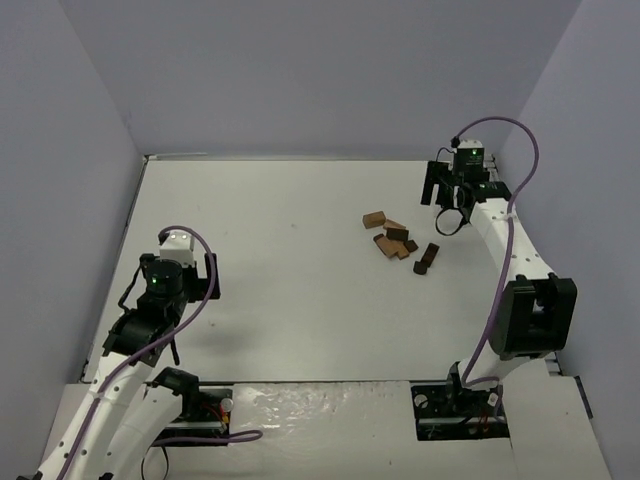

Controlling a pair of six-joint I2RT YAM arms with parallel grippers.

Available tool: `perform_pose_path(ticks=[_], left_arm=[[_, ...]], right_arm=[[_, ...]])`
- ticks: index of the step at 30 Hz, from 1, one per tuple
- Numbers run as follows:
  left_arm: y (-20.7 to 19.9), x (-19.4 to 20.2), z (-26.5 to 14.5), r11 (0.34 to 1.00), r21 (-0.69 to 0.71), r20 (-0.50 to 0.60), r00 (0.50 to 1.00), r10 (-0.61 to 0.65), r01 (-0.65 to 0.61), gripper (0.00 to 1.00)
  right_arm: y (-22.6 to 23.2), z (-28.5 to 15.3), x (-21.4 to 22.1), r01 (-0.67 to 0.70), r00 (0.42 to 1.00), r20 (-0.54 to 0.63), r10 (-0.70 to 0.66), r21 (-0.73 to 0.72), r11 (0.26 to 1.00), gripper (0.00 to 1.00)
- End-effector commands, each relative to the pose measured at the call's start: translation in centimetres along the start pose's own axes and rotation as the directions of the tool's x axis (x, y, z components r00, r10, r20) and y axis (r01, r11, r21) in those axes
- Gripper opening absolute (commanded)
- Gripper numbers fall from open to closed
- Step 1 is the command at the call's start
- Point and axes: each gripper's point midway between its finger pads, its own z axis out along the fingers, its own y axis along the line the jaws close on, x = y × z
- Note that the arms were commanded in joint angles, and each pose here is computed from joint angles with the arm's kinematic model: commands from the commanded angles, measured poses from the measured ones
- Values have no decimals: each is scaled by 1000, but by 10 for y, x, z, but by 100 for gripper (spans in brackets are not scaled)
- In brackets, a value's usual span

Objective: Build the wood block tower

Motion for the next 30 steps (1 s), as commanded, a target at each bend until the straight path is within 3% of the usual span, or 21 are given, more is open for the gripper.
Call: perform_pose_path(ticks=[1, 5, 12, 30], left_arm=[[-6, -30, 1, 1000, 19, 79, 997, -15, 13, 97], [-7, -30, 2, 1000, 22, 79, 997, -16, 14, 97], [-6, -34, -1, 1000, 16, 92, 995, -27, 26, 97], [-11, -37, -3, 999, 45, 104, 994, -34, 30, 97]], right_arm=[[-34, -9, 51, -201, 978, -13, 207, 194, 960, 80], [-42, -1, 89, -305, 943, -48, 329, 268, 914, 78], [-29, 18, 106, -396, 898, -92, 431, 262, 880, 73], [-5, 41, 148, -404, 874, -169, 455, 266, 875, 64]])
